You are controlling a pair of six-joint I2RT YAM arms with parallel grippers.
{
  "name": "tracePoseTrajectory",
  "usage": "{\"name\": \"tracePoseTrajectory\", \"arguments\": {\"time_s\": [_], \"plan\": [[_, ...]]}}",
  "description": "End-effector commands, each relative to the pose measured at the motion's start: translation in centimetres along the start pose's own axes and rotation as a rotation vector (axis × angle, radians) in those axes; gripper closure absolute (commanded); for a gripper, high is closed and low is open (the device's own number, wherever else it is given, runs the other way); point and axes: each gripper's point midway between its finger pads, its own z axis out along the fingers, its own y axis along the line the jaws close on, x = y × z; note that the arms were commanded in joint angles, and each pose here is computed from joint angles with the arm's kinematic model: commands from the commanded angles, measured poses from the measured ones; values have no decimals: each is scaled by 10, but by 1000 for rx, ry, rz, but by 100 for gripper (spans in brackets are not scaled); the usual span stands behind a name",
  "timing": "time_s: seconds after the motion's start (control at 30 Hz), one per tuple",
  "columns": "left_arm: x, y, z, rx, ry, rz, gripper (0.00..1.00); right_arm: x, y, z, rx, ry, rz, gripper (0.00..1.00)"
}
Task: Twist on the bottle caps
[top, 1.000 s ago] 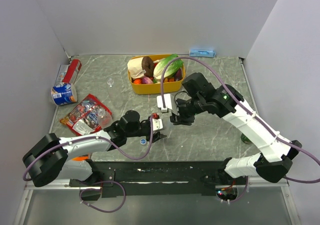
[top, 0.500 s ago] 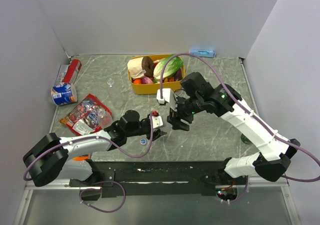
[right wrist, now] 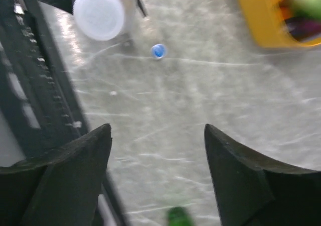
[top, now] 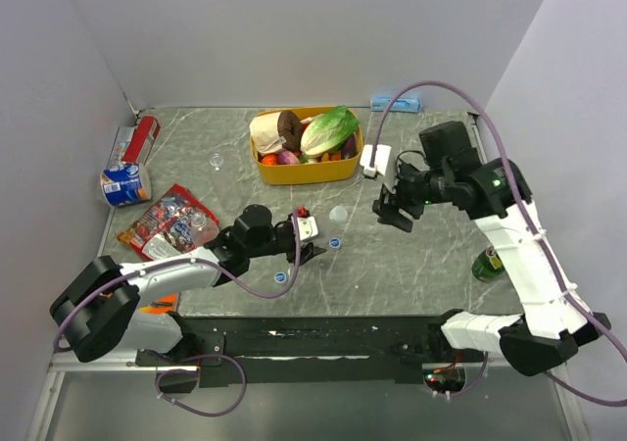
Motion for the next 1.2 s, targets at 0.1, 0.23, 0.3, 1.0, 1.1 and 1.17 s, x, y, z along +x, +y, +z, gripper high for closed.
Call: {"name": "tracePoseTrajectory", "arguments": {"time_s": [0.1, 0.23, 0.3, 1.0, 1.1, 1.17], "plan": [[-23, -4, 7, 117, -58, 167, 99, -50, 22, -24, -109, -224, -599, 31], [-26, -4, 10, 138, -55, 202, 99, -56, 38, -16, -173, -260, -816, 28], [-26, -4, 10, 141, -52, 208, 99, -54, 45, -13, -194, -269, -909, 26], [-32, 0, 11, 137, -56, 271, 99, -45, 74, 13, -379, -240, -1047, 41], [-31, 0, 11, 138, -55, 271, 99, -43, 73, 16, -386, -227, -1035, 43], [-32, 0, 11, 137, -56, 271, 99, -42, 73, 17, -387, -221, -1023, 46]]}}
